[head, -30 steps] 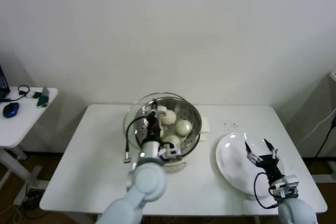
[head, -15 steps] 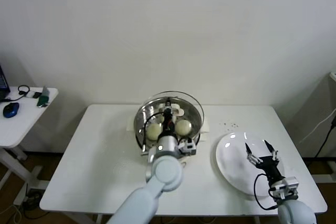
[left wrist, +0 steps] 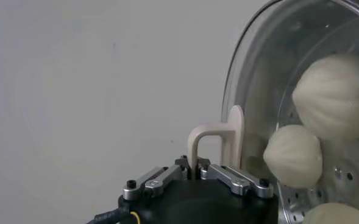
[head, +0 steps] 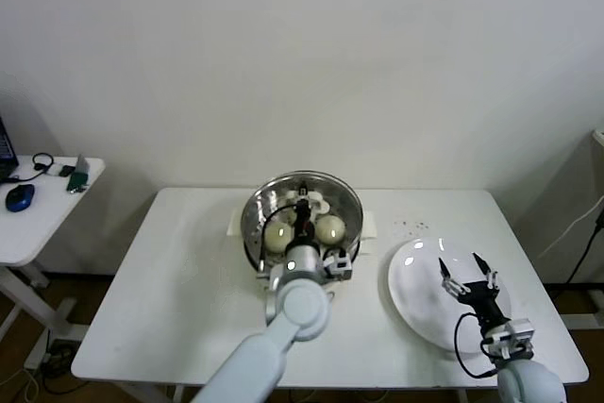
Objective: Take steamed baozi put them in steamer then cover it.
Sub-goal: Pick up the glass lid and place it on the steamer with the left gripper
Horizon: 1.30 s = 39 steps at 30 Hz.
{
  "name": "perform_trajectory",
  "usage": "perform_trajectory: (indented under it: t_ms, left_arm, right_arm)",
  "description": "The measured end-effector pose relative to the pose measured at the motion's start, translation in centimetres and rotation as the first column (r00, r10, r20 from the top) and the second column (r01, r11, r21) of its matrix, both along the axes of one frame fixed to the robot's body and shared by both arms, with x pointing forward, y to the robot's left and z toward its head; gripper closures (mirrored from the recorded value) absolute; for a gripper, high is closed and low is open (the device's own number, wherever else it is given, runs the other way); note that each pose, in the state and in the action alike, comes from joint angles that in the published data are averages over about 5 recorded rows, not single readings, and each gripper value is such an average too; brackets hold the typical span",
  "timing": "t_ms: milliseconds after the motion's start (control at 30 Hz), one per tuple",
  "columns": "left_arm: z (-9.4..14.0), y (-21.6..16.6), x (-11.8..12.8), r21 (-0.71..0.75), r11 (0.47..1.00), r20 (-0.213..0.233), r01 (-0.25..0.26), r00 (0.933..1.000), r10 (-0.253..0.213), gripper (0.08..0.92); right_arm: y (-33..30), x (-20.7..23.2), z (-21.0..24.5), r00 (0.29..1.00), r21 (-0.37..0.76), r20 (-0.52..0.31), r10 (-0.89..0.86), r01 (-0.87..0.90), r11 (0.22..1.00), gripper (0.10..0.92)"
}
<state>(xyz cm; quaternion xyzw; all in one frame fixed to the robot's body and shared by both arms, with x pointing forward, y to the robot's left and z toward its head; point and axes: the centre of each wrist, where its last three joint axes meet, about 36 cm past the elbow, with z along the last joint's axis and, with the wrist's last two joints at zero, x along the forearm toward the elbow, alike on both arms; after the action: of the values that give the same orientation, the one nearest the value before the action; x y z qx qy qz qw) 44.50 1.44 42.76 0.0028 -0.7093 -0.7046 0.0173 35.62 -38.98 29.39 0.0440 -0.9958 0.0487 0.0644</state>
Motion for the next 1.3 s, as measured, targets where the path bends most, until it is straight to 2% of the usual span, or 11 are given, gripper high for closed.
perform_trajectory:
  t_ms: [733,833,1033,1300]
  left_arm:
    - [-0.8,0.8,0.3,0.000,1.000,-0.019,-0.010,0.9998,0.010,0.842]
    - [-0.7,0.9,0.1,0.000,1.000,-0.017,-0.008,0.9998,0.008,0.789]
    - [-0.3,1.3,-0.6,-0.010,1.000,-0.022,0.000,0.9998,0.000,0.618]
    - [0.8,2.1,-2.4,-0.046,0.998,-0.020,0.034,0.9992,-0.035,0.384]
  right_arm:
    - [0.4,0.0,0.1,1.000,-0.009,0.008,0.009,-0.009,1.000,0.200]
    - [0.4,0.0,0.1,1.000,-0.011,0.008,0.010,-0.010,1.000,0.200]
    - [0.3,0.1,0.1,1.000,-0.012,0.008,0.012,-0.012,1.000,0.200]
    - [0.2,0.2,0.1,1.000,-0.013,0.004,0.012,-0.012,1.000,0.200]
